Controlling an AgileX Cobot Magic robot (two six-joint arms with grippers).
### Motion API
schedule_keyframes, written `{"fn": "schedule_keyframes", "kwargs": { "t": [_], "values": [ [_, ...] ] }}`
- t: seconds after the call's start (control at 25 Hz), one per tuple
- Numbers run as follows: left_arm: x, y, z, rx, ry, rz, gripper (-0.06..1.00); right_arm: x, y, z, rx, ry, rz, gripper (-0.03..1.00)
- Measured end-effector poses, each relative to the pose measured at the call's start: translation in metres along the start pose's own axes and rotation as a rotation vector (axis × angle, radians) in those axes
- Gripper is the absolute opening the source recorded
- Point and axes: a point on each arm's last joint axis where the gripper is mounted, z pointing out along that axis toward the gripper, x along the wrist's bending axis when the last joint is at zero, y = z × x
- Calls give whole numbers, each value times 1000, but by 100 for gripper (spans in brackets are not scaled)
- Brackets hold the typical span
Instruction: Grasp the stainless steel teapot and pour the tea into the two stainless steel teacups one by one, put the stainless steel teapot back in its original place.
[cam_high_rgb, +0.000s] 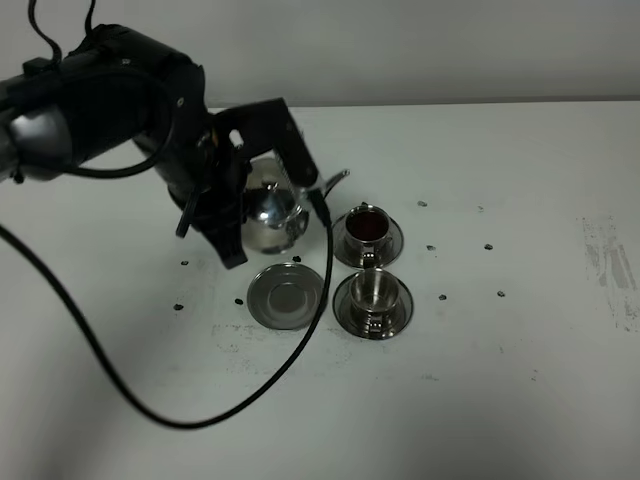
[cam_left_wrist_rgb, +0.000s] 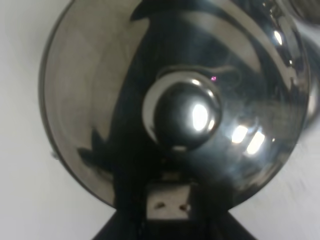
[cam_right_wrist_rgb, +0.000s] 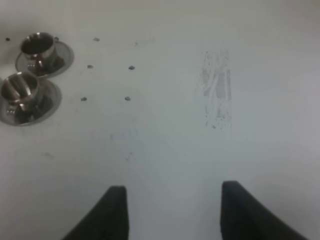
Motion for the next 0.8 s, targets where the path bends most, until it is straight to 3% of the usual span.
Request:
{"fn": "schedule_keyframes", "kwargs": {
  "t": [0.24,0.48,0.8],
  "values": [
    [-27,-15,-12,53,-9,119,20,0,0,0,0,0,0,44],
    [-22,-13,-13,85,87,322,20,0,0,0,0,0,0,44],
    [-21,8,9,95,64,523,20,0,0,0,0,0,0,44]
  ]
}}
